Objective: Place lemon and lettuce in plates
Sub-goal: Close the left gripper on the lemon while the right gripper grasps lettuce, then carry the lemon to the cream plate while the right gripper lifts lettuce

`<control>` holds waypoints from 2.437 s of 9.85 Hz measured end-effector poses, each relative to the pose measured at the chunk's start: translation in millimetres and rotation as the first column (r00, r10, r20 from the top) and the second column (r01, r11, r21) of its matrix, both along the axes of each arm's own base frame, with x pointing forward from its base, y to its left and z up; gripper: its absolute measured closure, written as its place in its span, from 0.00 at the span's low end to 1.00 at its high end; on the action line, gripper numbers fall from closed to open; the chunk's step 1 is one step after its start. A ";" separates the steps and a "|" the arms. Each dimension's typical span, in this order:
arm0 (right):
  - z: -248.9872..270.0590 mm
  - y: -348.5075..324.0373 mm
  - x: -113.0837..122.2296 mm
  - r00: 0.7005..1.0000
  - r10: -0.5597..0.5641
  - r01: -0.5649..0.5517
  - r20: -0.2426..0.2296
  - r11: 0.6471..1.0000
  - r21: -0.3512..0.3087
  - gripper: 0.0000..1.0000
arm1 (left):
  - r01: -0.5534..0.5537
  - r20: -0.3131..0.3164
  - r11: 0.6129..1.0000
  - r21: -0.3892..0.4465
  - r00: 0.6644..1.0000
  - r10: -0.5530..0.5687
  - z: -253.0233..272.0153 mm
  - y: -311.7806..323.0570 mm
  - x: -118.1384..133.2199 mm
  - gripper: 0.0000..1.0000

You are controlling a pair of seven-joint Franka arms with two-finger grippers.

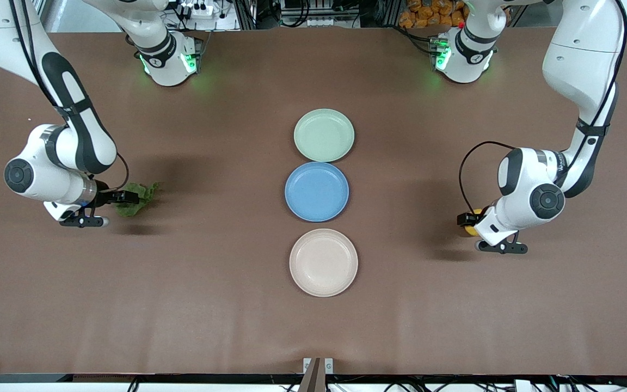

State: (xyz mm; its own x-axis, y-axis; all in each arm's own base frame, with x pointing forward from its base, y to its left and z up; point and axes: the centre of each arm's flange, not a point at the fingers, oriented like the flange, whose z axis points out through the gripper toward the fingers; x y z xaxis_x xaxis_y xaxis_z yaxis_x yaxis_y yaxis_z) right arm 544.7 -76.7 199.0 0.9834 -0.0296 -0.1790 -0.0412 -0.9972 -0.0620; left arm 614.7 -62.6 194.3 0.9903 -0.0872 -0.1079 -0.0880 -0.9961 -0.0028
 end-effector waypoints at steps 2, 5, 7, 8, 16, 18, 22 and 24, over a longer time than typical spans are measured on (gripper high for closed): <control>-10.2 0.2 -2.0 1.000 0.000 0.000 -0.013 1.000 0.002 0.00 | 0.000 0.004 1.000 0.000 1.000 0.000 1.5 -0.1 0.9 0.30; -15.7 0.2 -2.5 1.000 -0.001 0.001 -0.016 1.000 0.002 0.00 | -0.004 0.017 1.000 -0.002 1.000 0.004 4.2 2.1 4.3 0.30; -21.1 -0.3 -2.5 1.000 -0.003 0.003 -0.011 1.000 0.000 0.00 | 0.001 0.047 1.000 -0.006 0.999 0.000 14.6 -2.2 13.0 0.30; -26.0 -0.9 -3.3 1.000 -0.004 0.004 -0.013 1.000 0.000 0.00 | 0.007 0.069 1.000 -0.011 0.998 -0.006 23.5 -7.1 19.9 0.30; -29.7 -10.6 -3.6 1.000 -0.001 0.001 -0.010 1.000 0.015 0.59 | -0.032 0.133 0.970 -0.239 0.989 0.066 94.1 -131.1 35.7 0.30; -26.2 -7.7 -2.4 1.000 0.011 -0.011 -0.007 1.000 0.020 0.89 | -0.093 0.107 0.951 -0.295 0.986 0.130 100.2 -155.9 33.9 0.30; -24.0 -8.1 -1.2 0.998 0.052 -0.051 -0.025 0.998 0.035 0.96 | -0.139 0.089 0.916 -0.377 0.979 0.186 105.6 -213.6 42.0 0.30; -7.6 -7.7 10.7 0.995 0.060 -0.056 -0.075 0.997 0.055 0.96 | -0.160 0.117 0.891 -0.425 0.966 0.230 107.8 -237.6 51.3 0.30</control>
State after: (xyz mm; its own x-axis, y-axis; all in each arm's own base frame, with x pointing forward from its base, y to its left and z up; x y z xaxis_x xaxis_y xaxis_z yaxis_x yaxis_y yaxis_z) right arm 555.5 -84.4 191.4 0.9665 0.0385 -0.2539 0.0098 -0.9935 -0.1135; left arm 666.0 -300.2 302.0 0.9926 0.1073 0.0561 0.0750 -0.9085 0.4110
